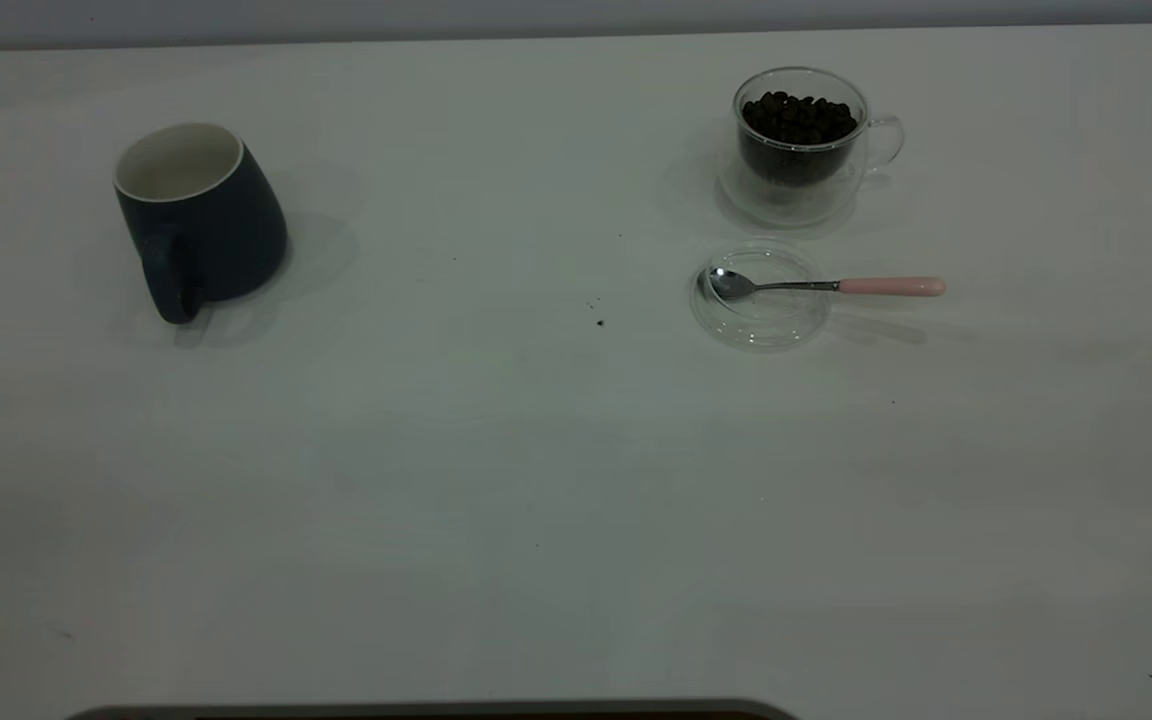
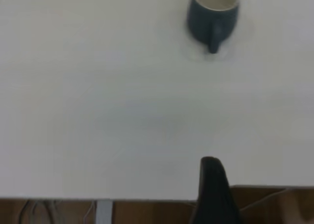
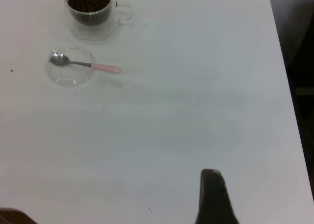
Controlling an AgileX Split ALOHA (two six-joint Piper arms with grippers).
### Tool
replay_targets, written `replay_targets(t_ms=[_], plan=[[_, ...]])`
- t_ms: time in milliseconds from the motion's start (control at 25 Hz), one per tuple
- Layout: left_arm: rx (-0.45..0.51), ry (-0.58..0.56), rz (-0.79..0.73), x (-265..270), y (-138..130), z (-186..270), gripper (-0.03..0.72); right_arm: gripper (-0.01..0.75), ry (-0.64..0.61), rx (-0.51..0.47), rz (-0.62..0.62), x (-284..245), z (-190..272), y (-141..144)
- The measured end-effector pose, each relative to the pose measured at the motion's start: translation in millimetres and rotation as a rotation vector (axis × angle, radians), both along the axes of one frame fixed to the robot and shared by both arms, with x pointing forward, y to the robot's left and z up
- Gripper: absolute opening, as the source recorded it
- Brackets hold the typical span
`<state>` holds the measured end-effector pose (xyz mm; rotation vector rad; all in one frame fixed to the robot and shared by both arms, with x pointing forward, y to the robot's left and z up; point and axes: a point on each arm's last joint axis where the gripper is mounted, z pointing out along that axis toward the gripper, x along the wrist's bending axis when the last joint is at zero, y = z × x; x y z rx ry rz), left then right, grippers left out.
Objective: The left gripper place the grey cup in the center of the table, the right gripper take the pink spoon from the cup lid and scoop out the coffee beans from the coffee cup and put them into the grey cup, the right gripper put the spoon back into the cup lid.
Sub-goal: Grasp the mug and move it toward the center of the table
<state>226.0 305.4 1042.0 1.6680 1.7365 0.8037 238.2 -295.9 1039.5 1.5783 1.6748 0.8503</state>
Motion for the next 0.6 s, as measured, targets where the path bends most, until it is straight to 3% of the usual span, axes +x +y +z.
replay_targets(t_ms=[240, 600], plan=[[0.042, 0.051, 0.036, 41.5, 3.9, 41.6, 0.565, 0.524, 0.0, 0.0, 0.0, 0.0, 0.0, 0.0], [0.158, 0.157, -0.111, 202.7, -2.4, 51.2, 0.565, 0.524, 0.0, 0.0, 0.0, 0.0, 0.0, 0.0]])
